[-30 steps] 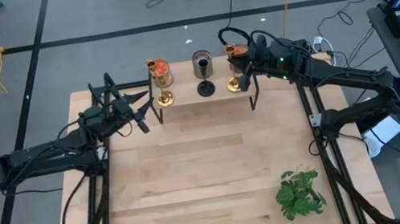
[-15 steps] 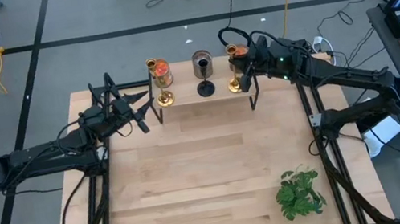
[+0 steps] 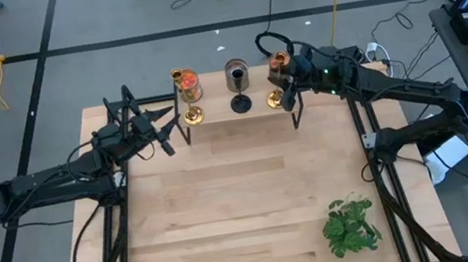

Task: Pick & Place candle stick holders
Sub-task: Align the gold candle holder with the other candle holders, then return to Home Position

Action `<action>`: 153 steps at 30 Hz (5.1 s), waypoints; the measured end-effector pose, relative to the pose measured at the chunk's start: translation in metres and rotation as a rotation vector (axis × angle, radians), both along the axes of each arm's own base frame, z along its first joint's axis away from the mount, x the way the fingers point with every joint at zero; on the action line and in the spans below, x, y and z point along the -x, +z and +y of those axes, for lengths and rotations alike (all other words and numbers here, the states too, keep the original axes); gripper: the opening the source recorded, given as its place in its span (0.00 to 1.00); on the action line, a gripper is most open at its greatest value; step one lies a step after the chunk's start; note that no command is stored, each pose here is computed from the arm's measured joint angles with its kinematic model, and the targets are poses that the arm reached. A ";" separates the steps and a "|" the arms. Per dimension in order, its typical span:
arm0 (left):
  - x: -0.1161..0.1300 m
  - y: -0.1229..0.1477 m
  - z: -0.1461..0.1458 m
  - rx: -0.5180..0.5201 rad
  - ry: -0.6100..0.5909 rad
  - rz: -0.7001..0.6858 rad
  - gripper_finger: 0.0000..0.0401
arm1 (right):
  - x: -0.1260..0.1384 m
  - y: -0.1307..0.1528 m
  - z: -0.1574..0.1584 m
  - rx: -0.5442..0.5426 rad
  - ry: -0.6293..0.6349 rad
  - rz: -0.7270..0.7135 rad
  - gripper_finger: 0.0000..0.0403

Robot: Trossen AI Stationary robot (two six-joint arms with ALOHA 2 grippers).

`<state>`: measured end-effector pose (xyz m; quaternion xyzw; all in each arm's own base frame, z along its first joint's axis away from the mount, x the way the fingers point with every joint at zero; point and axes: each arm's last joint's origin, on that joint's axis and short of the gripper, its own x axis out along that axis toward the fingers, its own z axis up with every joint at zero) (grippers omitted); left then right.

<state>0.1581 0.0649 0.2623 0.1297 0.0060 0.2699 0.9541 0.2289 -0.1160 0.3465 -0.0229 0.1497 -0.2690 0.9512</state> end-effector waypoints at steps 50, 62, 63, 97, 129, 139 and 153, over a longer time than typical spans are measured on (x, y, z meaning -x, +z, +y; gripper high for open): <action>0.074 -0.005 -0.034 0.216 -0.200 0.031 0.37 | 0.108 -0.096 0.090 -0.114 0.360 -0.134 0.33; 0.063 -0.027 -0.032 0.192 -0.274 -0.043 0.37 | 0.122 -0.139 0.093 -0.074 0.366 -0.219 0.32; 0.061 -0.031 -0.031 0.185 -0.275 -0.059 0.37 | 0.123 -0.141 0.093 -0.073 0.367 -0.222 0.32; 0.053 -0.085 -0.030 0.252 -0.336 -0.122 0.37 | 0.134 -0.175 0.096 -0.014 0.375 -0.336 0.32; 0.052 -0.090 -0.031 0.314 -0.380 -0.072 0.07 | 0.133 -0.176 0.097 -0.049 0.422 -0.333 0.03; 0.052 -0.091 -0.031 0.305 -0.379 -0.065 0.01 | 0.133 -0.176 0.097 -0.057 0.418 -0.337 0.02; 0.052 -0.091 -0.031 0.307 -0.379 -0.067 0.09 | 0.133 -0.176 0.097 -0.057 0.418 -0.337 0.02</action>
